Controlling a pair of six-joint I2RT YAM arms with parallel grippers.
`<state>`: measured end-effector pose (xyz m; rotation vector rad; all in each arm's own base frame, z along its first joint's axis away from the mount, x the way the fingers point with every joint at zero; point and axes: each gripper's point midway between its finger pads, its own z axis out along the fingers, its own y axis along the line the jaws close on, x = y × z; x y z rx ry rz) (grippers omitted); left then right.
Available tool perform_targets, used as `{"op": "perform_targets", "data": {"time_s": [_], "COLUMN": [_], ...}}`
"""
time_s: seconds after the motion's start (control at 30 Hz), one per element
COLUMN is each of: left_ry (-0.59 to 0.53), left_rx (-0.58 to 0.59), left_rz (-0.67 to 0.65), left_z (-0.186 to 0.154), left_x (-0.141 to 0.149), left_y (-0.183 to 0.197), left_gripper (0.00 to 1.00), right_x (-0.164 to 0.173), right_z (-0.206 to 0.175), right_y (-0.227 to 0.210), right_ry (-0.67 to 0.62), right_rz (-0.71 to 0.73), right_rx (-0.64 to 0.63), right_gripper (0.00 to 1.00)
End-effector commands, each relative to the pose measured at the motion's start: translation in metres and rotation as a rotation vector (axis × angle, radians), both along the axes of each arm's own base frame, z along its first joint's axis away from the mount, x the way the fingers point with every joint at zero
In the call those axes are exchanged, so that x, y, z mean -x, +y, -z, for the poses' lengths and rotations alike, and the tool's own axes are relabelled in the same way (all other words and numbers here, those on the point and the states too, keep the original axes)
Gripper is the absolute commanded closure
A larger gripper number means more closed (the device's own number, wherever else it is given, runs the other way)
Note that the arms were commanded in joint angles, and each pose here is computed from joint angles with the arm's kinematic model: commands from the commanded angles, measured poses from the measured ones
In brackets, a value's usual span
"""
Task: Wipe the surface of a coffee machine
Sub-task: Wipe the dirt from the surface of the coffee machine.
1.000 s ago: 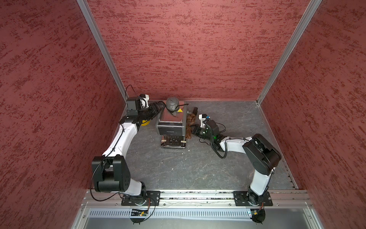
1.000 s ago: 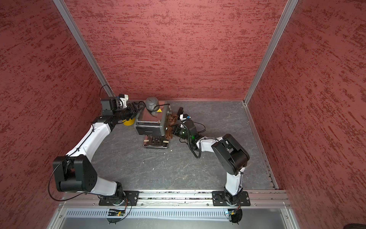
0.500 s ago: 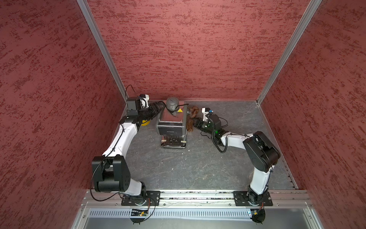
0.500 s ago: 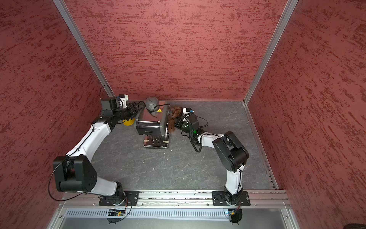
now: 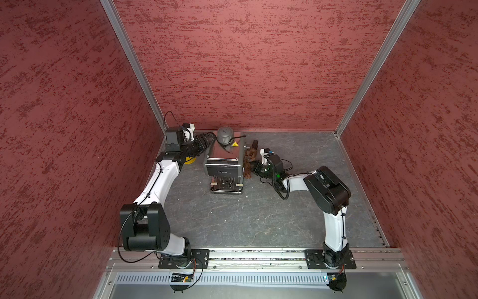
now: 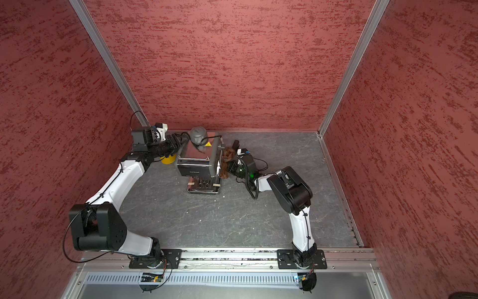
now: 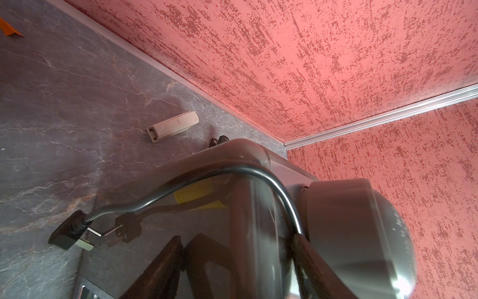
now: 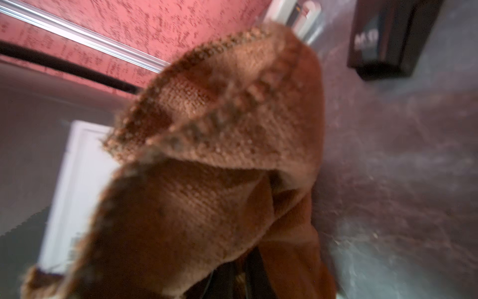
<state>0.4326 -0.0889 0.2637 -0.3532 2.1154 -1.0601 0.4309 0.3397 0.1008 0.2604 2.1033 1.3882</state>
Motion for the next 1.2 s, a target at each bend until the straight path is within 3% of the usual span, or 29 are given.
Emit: {"op": "perform_targets", "data": {"time_s": [0.0, 0.2, 0.37, 0.83, 1.17], "left_ry": [0.111, 0.109, 0.108, 0.113, 0.112], "left_rx": [-0.001, -0.002, -0.002, 0.002, 0.007], "left_rz": [-0.004, -0.002, -0.005, -0.01, -0.007], "left_z": [0.03, 0.03, 0.03, 0.032, 0.033], "left_x": [0.011, 0.011, 0.011, 0.013, 0.013], "left_y": [-0.001, -0.001, 0.001, 0.001, 0.0], "left_gripper": [0.33, 0.33, 0.33, 0.33, 0.33], "right_x": [0.0, 0.004, 0.017, 0.015, 0.044], "right_z": [-0.021, -0.076, -0.101, -0.002, 0.021], "right_y": [0.005, 0.001, -0.004, 0.008, 0.005], "right_ry": [-0.027, -0.116, -0.138, 0.05, 0.156], "right_rz": [-0.014, -0.003, 0.005, -0.029, -0.063], "right_rx": [-0.042, -0.084, -0.138, -0.096, -0.095], "right_gripper": [1.0, 1.0, 1.0, 1.0, 1.0]}}
